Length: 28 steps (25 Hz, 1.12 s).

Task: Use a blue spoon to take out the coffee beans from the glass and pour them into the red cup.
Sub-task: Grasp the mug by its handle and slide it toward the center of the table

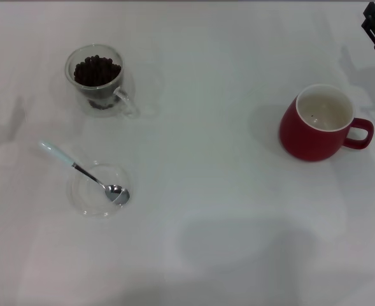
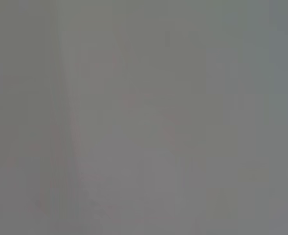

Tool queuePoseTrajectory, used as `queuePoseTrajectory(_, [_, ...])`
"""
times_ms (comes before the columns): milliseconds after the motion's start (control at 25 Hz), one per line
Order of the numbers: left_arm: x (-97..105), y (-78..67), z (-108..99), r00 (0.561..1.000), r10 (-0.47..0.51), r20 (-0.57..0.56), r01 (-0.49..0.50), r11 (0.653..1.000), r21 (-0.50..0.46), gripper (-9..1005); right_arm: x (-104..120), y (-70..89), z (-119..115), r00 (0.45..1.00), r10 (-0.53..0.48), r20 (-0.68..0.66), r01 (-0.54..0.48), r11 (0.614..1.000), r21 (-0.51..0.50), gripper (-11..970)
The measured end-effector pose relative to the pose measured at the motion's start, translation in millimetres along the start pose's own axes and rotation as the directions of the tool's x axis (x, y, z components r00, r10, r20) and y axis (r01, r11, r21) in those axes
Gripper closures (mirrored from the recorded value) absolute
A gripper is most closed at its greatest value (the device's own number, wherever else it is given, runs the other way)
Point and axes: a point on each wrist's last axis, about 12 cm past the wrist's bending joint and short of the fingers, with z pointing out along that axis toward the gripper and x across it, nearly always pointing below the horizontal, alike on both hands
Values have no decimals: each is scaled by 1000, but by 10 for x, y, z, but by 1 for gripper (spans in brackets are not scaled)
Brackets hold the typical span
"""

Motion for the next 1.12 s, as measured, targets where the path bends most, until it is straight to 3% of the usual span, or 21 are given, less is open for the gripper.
queuePoseTrajectory(480, [15,33,-128,1000,1,11,-1,1000,-22,146,23,-79,-160,999,30,20,-30,1000,2,128])
queuePoseTrajectory(640, [5,40,-121,1000,0,16,0,1000,-25,145,90,-202,-558,994,108,34,-106,993,-46,133])
queuePoseTrajectory(720, [-10,42,-97,1000,2,21,-1,1000,-23,145,102,-288,-838,990,139,39,-135,986,-103,133])
queuePoseTrajectory(760, [-18,42,-82,1000,3,24,-2,1000,-22,145,126,-361,-1103,985,173,-8,-171,971,-169,133])
queuePoseTrajectory(800, [-33,39,-51,1000,6,29,-6,1000,-19,145,126,-361,-1103,985,173,-8,-171,971,-169,133])
queuePoseTrajectory(960, [-118,74,62,998,40,43,-40,999,-10,145,194,-453,-1459,968,204,-147,-233,945,-228,133])
queuePoseTrajectory(1120, [-167,75,139,997,49,59,-49,999,-6,146,269,-420,-1588,964,179,-198,-224,945,-239,133])
